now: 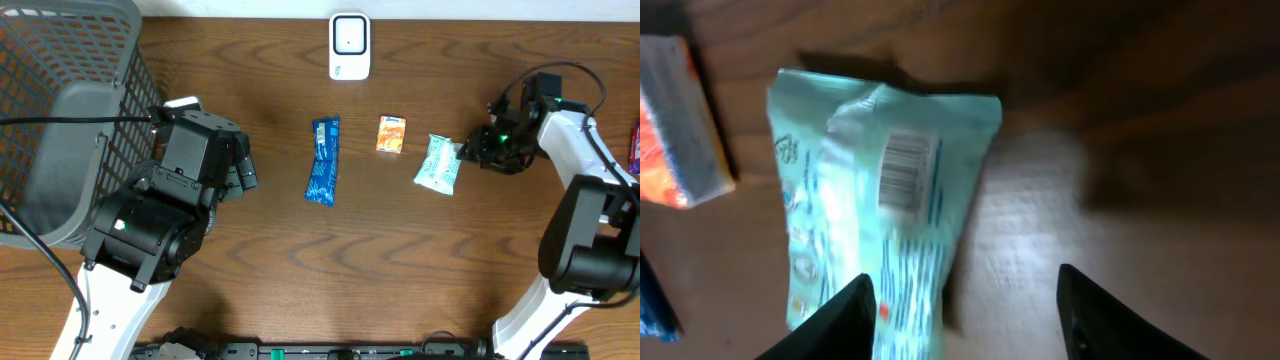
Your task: Scan the item barcode
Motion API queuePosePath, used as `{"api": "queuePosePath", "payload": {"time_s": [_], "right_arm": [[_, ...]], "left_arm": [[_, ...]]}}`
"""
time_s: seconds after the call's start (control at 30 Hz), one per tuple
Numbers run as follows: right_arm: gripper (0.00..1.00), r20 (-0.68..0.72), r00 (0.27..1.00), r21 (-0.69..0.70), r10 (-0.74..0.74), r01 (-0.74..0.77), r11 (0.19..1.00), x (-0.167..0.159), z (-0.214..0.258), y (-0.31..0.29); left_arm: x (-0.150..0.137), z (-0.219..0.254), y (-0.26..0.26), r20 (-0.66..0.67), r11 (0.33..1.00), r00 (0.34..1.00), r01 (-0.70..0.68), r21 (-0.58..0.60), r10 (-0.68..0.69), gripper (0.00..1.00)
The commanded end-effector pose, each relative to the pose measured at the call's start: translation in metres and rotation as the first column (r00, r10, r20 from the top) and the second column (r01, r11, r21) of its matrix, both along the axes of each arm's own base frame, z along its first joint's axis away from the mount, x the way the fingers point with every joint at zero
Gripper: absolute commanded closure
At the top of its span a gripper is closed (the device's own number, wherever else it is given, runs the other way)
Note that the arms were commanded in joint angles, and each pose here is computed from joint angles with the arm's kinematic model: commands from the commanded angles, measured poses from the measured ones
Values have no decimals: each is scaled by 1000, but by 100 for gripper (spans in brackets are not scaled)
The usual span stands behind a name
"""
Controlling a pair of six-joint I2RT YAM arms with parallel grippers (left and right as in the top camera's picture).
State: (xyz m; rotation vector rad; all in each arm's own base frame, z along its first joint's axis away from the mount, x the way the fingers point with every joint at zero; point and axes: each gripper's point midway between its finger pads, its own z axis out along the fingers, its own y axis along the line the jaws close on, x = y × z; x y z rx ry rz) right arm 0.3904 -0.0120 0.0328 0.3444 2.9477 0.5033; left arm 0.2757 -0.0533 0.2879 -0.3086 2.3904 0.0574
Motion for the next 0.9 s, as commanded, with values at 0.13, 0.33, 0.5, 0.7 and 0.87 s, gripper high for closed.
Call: {"api": "queuePosePath", "payload": {"time_s": [0.13,0.33,0.5,0.7,0.87], "right_arm": [[56,24,1000,151,5,-9,989,1,-22,25],[59,54,999,206,6,-17,978,-3,-34,35],[62,52,998,211,-19,7,977,-13,-51,37],[99,52,998,215,-28,16,976,-14,-51,38],[99,97,995,172,-31,14,985,0,-20,30]], "left_arm": [[1,2,3,5,1000,1000,-5,13,5,2],[1,2,3,5,1000,1000,-5,13,5,2],[1,2,3,5,1000,1000,-5,13,5,2],[0,2,3,5,1000,1000,-5,13,5,2],[1,2,3,5,1000,1000,-5,13,5,2]]}}
